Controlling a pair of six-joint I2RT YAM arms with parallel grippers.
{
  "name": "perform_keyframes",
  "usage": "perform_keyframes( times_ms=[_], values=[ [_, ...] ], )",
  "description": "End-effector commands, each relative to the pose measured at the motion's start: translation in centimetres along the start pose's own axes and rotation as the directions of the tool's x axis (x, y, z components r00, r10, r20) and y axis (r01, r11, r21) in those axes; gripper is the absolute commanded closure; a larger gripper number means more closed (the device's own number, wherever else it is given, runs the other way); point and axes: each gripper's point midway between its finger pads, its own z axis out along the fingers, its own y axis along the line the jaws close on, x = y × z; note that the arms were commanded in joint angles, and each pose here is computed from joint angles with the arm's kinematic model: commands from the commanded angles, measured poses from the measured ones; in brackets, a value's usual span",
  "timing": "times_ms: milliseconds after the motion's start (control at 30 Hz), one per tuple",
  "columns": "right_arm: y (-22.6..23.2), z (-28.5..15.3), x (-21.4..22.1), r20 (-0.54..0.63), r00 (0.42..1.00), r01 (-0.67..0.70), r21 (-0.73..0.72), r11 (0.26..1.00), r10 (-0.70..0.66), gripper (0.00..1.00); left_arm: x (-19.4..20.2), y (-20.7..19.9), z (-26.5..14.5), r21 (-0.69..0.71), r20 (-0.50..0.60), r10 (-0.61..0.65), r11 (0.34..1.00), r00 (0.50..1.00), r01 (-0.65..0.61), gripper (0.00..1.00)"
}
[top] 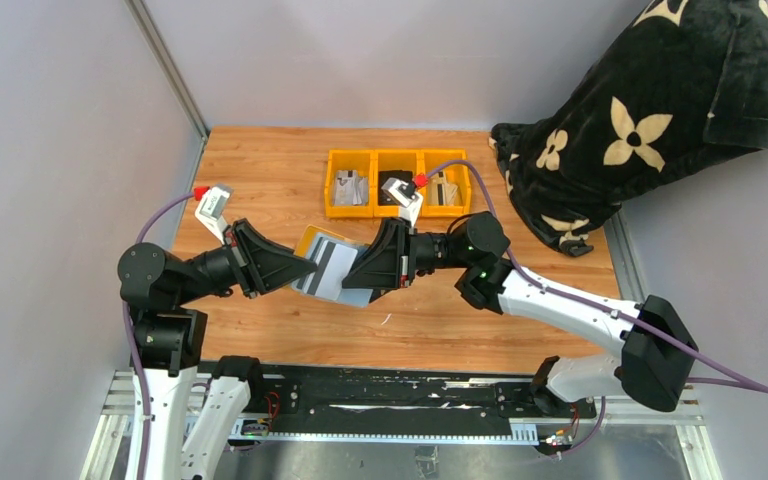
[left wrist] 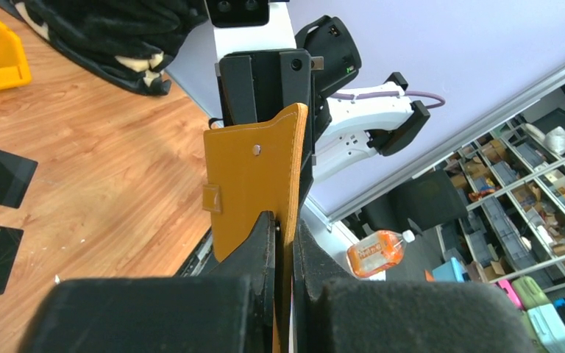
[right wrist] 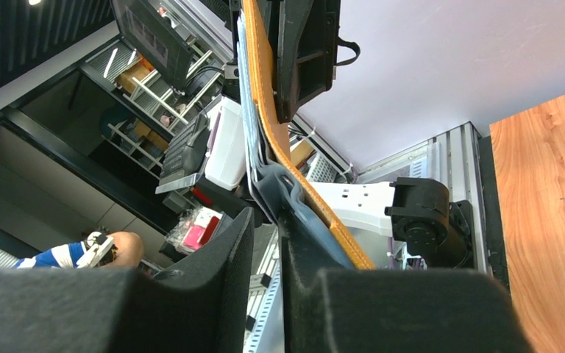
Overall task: Take the credit cards out of the card holder
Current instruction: Remove the credit card from the card holder.
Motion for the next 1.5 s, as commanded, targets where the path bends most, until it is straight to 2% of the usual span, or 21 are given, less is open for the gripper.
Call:
perform_keyframes(
  times_ms=[0,100,167,233,300,400,600,867,1100,1400,1433,1467],
  values=[
    [2.1,0.5,-1.9,0.039,0.998,0.041,-0.066,0.997,-0.039,0.84,0.0,-0.6,-0.1,0.014,-0.005,0.018,1.0,1.0,-0.018,1.0],
    [2.0,0.2,-1.7,0.045,0.999,0.025,-0.073,0.997,-0.021,0.95,0.0,-0.6,-0.1,0.012,-0.005,0.017,1.0,1.0,-0.016,0.99],
    [1.7,0.1,-1.6,0.051,0.999,0.021,-0.062,0.998,-0.017,1.0,0.1,-0.5,-0.1,0.008,-0.005,0.01,1.0,1.0,-0.01,0.92],
    [1.5,0.2,-1.7,0.051,0.998,0.025,-0.045,0.999,-0.023,1.0,0.2,-0.2,-0.1,0.0,-0.005,-0.001,1.0,1.0,0.001,0.79],
    [1.5,0.5,-1.8,0.046,0.998,0.034,-0.039,0.999,-0.032,1.0,0.6,0.3,-0.1,-0.013,-0.006,-0.026,1.0,1.0,0.026,0.7],
    [1.7,1.0,-1.9,0.027,0.999,0.043,-0.04,0.998,-0.042,1.0,1.2,1.1,-0.2,-0.024,0.002,-0.06,0.998,0.998,0.06,0.66],
    [0.8,1.9,-1.9,-0.005,0.999,0.044,-0.022,0.999,-0.044,1.0,1.8,1.4,-0.2,-0.022,-0.016,-0.097,0.995,0.995,0.097,0.68],
    [-0.3,2.0,-1.2,-0.036,0.999,0.03,0.014,0.999,-0.03,1.0,0.9,0.3,-0.1,0.011,-0.015,-0.068,0.998,0.998,0.069,0.8],
    [-0.9,0.9,0.1,-0.058,0.998,0.026,0.057,0.998,-0.023,1.0,0.5,-0.1,0.0,0.024,-0.016,-0.06,0.998,0.998,0.06,0.87],
    [-0.4,0.5,0.2,-0.043,0.999,0.029,0.052,0.998,-0.027,1.0,0.4,0.0,0.0,0.02,-0.008,-0.061,0.998,0.998,0.062,0.88],
    [-0.2,0.5,0.1,-0.039,0.999,0.028,0.047,0.998,-0.026,0.98,0.4,0.0,0.0,0.02,-0.008,-0.062,0.998,0.998,0.062,0.88],
    [-0.1,0.5,-0.1,-0.033,0.999,0.027,0.044,0.999,-0.025,0.92,0.5,0.0,0.0,0.019,-0.008,-0.063,0.998,0.998,0.063,0.88]
  ],
)
